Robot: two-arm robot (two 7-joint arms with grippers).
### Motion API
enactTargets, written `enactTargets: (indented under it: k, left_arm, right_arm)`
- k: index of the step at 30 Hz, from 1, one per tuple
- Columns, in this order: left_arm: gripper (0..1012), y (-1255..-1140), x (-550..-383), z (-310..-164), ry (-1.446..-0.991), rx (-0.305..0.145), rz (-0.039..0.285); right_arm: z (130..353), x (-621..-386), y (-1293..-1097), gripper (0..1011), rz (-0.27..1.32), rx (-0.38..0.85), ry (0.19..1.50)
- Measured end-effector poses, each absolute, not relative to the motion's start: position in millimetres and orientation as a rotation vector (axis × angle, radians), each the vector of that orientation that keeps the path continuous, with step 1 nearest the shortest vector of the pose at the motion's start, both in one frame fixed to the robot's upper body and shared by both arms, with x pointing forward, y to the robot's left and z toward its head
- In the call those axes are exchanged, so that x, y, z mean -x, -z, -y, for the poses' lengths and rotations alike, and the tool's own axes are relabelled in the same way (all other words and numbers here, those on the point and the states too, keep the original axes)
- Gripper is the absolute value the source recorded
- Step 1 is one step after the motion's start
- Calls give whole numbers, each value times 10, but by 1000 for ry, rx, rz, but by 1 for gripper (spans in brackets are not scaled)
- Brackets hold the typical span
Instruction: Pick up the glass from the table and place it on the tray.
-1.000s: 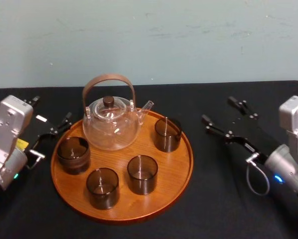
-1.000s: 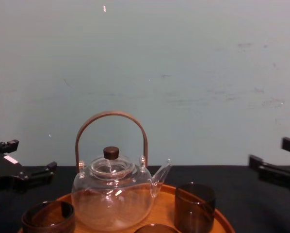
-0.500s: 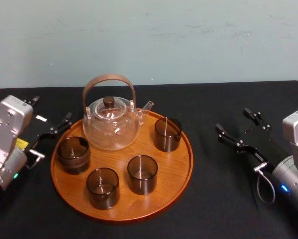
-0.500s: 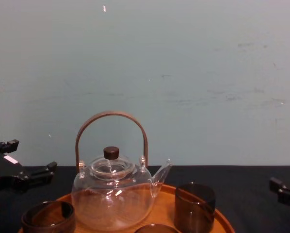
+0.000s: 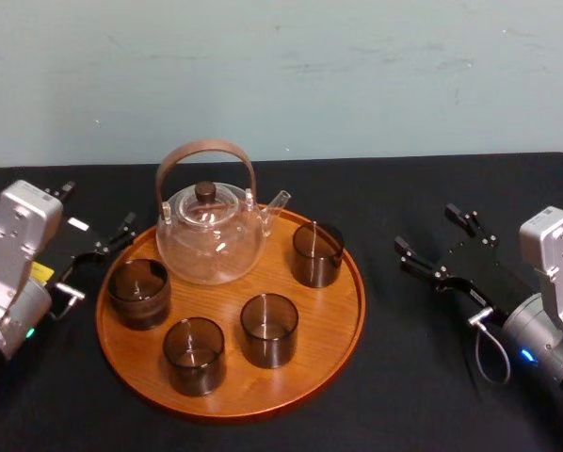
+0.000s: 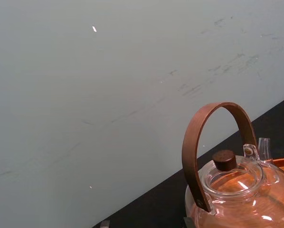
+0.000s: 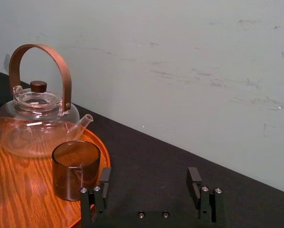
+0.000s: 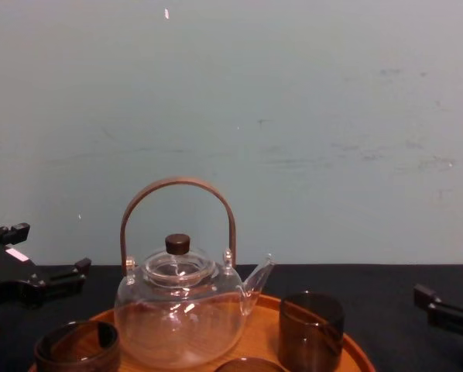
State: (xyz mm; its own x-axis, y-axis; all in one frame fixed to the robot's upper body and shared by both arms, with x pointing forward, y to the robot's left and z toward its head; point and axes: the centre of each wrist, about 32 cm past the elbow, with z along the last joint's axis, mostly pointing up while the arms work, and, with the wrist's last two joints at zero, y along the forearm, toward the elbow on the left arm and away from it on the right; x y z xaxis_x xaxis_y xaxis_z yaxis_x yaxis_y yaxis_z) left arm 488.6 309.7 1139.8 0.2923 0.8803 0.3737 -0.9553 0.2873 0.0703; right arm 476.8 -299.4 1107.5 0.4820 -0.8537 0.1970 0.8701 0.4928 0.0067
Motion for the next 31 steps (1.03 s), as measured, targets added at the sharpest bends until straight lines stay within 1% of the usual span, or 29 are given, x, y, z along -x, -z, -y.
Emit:
enactTargets:
  k: [31]
  left_arm:
    - [1001, -11397, -4886, -3097, -1248, -305, 285]
  right_arm:
    - [2995, -4768, -11078, 1004, 182, 98, 1049]
